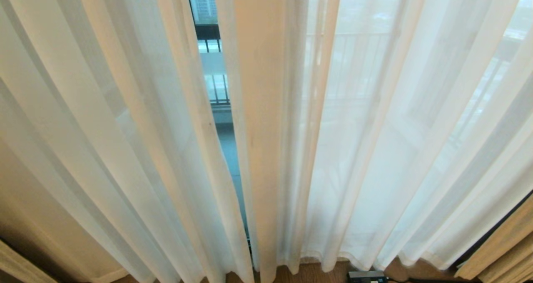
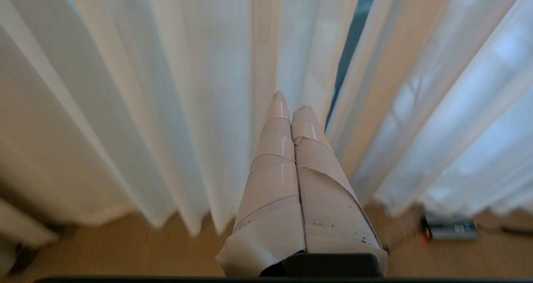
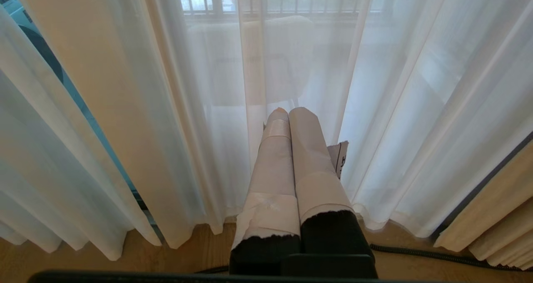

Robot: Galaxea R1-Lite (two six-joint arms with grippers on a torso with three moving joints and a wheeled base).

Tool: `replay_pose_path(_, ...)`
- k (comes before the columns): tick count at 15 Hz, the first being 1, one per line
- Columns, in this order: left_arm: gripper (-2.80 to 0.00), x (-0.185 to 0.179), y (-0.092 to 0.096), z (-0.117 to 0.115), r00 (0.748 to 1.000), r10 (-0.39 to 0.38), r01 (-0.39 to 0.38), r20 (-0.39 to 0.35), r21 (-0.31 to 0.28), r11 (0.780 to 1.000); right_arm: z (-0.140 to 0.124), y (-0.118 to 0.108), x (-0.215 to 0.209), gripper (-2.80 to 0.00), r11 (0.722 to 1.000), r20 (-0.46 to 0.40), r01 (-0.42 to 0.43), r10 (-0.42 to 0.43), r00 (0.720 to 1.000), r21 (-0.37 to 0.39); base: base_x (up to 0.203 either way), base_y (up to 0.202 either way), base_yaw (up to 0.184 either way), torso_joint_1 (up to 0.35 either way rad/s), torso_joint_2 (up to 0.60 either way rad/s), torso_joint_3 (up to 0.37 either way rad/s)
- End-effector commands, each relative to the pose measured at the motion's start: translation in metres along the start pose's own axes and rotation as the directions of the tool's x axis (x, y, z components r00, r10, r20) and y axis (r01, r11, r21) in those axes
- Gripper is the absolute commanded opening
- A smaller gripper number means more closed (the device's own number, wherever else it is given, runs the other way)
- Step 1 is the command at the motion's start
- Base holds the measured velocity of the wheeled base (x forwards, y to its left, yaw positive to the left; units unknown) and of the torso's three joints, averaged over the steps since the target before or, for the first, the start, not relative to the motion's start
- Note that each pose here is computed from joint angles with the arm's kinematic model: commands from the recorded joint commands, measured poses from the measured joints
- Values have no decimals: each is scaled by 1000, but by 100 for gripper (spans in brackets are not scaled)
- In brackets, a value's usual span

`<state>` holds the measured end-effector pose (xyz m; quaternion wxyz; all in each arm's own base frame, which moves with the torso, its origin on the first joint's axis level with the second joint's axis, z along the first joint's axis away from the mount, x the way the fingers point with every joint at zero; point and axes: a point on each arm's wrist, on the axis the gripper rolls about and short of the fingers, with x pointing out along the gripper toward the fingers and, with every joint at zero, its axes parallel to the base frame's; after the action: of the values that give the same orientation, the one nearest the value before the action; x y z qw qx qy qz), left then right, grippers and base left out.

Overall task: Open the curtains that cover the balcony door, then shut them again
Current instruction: Pull the outer curtains open on both sides

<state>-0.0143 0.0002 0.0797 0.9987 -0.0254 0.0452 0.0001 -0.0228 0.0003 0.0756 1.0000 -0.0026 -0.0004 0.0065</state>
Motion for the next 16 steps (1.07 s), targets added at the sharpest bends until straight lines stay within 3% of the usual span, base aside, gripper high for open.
replay_pose_path(1,-280,-8,0,-3,994,2,-2,107,2,1000,0,0,0,-280,1000,1,-1,1,1000,1,0,0,0,0,0,0)
replay_pose_path(16,-280,-8,0,-3,994,3,-3,107,0,1000,0,0,0,-280,1000,1,-1,1,1000,1,0,0,0,0,0,0)
